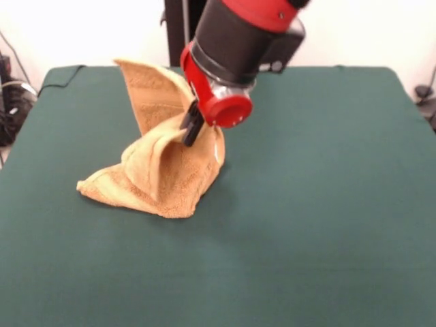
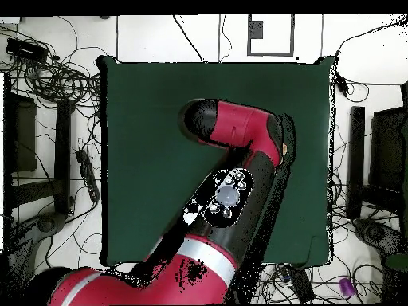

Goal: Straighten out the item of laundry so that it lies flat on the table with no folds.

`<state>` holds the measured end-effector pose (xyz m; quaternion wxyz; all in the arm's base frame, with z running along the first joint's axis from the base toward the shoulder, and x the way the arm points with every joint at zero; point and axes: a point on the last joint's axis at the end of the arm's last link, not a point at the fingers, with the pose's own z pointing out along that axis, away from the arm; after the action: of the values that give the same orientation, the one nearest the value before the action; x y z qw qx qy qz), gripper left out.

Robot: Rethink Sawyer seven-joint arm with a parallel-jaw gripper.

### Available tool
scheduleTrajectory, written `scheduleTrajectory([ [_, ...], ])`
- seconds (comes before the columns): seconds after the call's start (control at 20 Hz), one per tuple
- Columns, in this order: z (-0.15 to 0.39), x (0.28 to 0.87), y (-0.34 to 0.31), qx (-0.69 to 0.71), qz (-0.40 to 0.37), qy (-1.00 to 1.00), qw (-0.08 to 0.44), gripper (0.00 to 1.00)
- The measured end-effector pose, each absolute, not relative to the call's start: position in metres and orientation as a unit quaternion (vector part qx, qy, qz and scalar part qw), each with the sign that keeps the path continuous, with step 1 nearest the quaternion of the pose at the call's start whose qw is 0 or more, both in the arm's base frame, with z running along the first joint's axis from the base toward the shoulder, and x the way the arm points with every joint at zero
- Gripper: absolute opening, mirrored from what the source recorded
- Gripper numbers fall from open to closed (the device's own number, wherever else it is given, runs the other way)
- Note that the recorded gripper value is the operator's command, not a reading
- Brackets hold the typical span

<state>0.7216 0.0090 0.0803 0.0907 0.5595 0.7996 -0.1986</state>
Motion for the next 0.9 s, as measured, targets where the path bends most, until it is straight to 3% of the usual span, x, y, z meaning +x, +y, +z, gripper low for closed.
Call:
scheduleTrajectory([
  [0.5,0.053,0.749,0.038,0.779,-0.270,0.565,0.039,0.00],
  [0.9,0.034,0.754,0.037,0.878,-0.317,0.342,0.109,0.00],
])
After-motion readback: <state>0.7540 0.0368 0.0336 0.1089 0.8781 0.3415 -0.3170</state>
